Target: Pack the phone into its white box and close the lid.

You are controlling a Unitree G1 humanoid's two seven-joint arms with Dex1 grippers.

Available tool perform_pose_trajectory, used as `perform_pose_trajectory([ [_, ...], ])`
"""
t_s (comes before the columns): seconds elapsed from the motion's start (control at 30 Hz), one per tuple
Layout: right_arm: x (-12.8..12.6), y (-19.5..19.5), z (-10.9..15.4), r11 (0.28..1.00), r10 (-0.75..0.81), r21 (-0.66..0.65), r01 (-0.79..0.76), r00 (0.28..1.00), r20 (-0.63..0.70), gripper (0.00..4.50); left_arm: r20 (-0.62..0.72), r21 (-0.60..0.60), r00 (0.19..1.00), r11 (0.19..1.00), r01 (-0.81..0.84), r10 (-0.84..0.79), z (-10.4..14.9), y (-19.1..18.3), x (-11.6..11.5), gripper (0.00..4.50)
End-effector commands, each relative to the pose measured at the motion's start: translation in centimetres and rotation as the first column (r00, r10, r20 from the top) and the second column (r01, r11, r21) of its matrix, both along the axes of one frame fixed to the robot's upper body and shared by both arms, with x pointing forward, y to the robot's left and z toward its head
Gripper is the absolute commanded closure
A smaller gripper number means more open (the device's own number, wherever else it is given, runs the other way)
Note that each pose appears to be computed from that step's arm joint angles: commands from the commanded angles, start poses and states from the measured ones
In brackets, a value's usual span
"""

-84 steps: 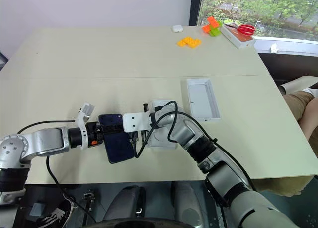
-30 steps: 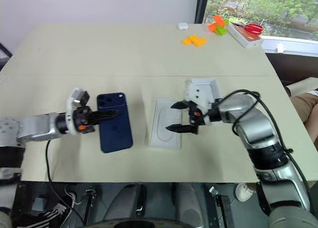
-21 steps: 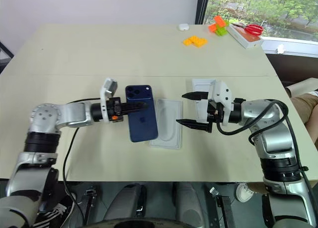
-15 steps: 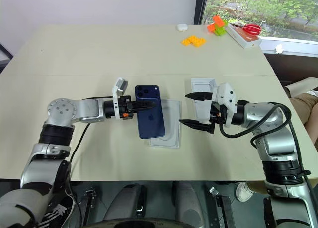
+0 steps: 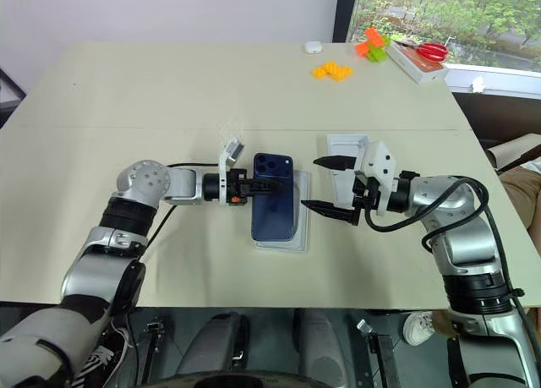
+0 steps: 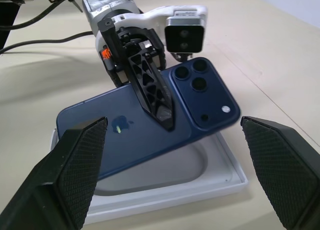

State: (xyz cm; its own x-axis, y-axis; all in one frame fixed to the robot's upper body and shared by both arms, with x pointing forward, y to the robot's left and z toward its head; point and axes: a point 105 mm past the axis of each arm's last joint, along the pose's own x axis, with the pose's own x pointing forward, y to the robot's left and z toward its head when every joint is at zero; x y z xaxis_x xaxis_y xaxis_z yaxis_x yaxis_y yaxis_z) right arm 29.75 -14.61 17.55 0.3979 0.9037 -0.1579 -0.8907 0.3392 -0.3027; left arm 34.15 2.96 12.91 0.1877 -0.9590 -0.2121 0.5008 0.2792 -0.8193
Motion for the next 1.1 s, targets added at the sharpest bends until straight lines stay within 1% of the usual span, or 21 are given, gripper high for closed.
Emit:
perform_pose_trajectory([
  [0.03,-0.2,0.1,0.8,1.0,0.002,0.006,-0.002,0.999,0.04,0.03,0.035,-0.023,0.998,0.999,0.049,-0.048,1.2,-0.5,-0.1,4.5],
  [0.2,-0.1,0.0,0.7,1.0,-0.008,0.001,0.008,0.999,0.041,0.03,0.028,-0.031,0.997,0.997,0.073,-0.072,0.6,-1.3,-0.4,4.5],
  [0.27,-0.1,0.0,0.6,1.0,-0.009,-0.003,0.009,0.999,0.045,0.0,0.028,-0.017,0.997,0.998,0.067,-0.066,0.3,-1.4,-0.3,3.5],
  [0.3,-0.1,0.0,0.7,1.0,-0.009,-0.003,0.009,0.999,0.045,0.0,0.024,-0.02,0.998,0.998,0.066,-0.065,0.3,-1.4,-0.4,3.18],
  [0.33,-0.1,0.1,0.7,1.0,-0.008,-0.003,0.009,0.999,0.045,0.0,0.02,-0.023,0.998,0.998,0.065,-0.065,0.2,-1.5,-0.4,2.73],
  [0.5,0.1,0.1,0.7,1.0,-0.012,-0.003,0.012,0.999,0.047,0.0,0.025,-0.022,0.997,0.997,0.072,-0.072,0.7,-1.6,-0.3,0.3],
  [0.53,0.1,0.2,0.6,1.0,-0.012,-0.004,0.012,0.999,0.047,0.0,0.025,-0.013,0.997,0.997,0.074,-0.073,0.6,-1.5,-0.3,0.06],
  [0.73,0.4,0.2,0.5,1.0,-0.014,-0.009,0.014,0.999,0.049,0.0,0.006,0.002,0.995,0.995,0.1,-0.1,1.1,-1.5,-0.7,0.06],
  [0.8,0.5,0.2,0.5,1.0,-0.013,-0.008,0.014,0.999,0.05,0.0,0.021,0.003,0.992,0.992,0.127,-0.127,2.0,-1.5,-1.1,0.06],
  [0.93,0.6,0.3,0.5,1.0,-0.009,-0.008,0.01,0.999,0.051,0.0,0.04,0.03,0.989,0.99,0.139,-0.14,2.9,-1.4,-1.3,0.06],
  [1.07,0.7,0.4,0.6,1.0,-0.007,-0.003,0.007,0.999,0.051,0.0,0.051,0.041,0.99,0.991,0.129,-0.131,3.2,-1.1,-1.2,0.06],
  [1.1,0.7,0.4,0.6,1.0,-0.005,-0.004,0.006,0.999,0.052,0.0,0.057,0.059,0.989,0.99,0.13,-0.134,3.2,-0.9,-1.3,0.06],
])
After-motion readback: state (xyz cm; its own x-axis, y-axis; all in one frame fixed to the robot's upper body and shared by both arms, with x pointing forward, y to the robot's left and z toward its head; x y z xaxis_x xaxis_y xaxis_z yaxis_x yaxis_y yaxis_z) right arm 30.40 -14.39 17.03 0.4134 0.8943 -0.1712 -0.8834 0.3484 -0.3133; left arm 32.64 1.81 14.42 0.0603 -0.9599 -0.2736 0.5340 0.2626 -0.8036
